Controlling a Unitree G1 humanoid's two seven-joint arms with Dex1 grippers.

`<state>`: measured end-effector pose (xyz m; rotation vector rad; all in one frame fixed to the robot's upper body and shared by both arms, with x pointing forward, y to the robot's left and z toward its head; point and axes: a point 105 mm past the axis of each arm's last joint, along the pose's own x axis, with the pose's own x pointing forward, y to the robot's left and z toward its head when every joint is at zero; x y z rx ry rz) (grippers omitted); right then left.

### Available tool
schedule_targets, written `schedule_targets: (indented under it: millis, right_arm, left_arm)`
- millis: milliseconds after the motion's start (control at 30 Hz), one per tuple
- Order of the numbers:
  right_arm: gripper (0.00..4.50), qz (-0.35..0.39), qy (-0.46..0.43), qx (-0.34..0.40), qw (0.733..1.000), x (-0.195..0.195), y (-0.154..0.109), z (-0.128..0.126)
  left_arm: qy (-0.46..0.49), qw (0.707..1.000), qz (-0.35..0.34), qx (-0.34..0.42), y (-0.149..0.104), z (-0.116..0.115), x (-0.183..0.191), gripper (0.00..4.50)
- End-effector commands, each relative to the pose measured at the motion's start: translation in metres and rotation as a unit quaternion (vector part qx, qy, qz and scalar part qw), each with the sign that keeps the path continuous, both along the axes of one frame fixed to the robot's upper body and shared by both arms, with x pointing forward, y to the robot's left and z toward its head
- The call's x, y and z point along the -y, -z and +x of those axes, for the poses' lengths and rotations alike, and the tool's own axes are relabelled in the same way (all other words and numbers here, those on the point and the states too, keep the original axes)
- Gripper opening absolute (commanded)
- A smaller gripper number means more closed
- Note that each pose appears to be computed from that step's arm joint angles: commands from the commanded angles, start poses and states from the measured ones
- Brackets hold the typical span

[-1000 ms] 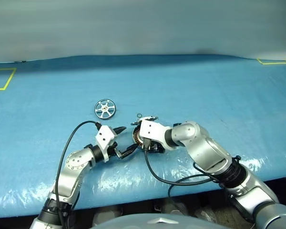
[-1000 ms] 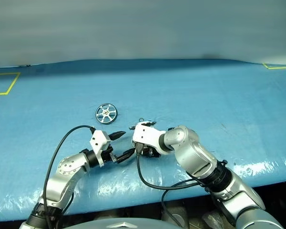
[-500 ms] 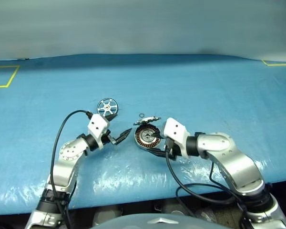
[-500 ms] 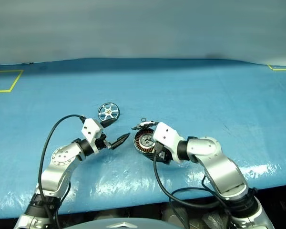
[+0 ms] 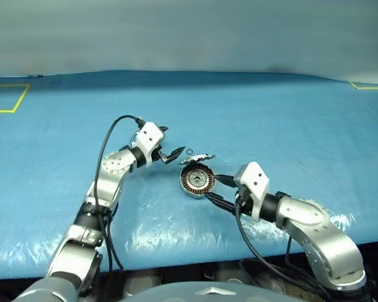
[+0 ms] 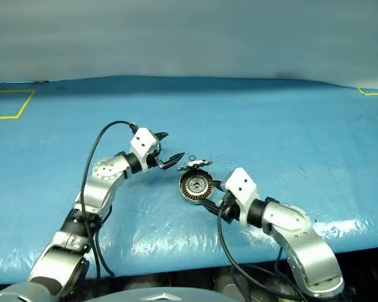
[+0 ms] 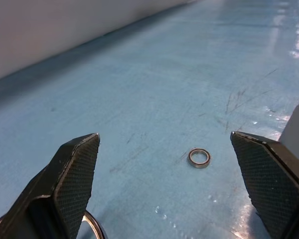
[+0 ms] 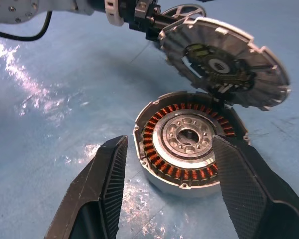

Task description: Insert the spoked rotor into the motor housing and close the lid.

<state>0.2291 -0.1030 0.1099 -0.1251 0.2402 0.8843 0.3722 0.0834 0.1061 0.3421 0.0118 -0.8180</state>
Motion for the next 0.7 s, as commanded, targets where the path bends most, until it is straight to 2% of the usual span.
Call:
schedule_targets:
  millis: [33,167,267,367,567,700]
  right_arm:
    - [2.83,0.038,0.014,0.06,0.997,0.001,-0.029,-0.004]
    - [2.83,0.075,0.073,0.082,0.991,0.012,-0.04,0.002]
    - [2.83,0.076,0.099,0.084,0.989,0.017,-0.039,0.005]
    - [2.83,0.067,0.112,0.082,0.988,0.018,-0.035,0.005]
    - [2.83,0.055,0.124,0.077,0.988,0.019,-0.029,0.005]
    - [2.83,0.051,0.126,0.077,0.988,0.018,-0.027,0.006]
  left_arm:
    - [0.023,0.999,0.025,0.008,-0.001,0.008,0.013,4.5]
    - [0.052,0.998,0.045,-0.01,0.007,0.01,0.025,4.5]
    - [0.064,0.996,0.062,-0.026,0.016,0.012,0.031,4.5]
    - [0.041,0.995,0.088,-0.032,0.023,0.02,0.033,4.5]
    - [0.03,0.995,0.084,-0.038,0.028,0.023,0.044,4.5]
    - [0.05,0.993,0.093,-0.059,0.044,0.015,0.054,4.5]
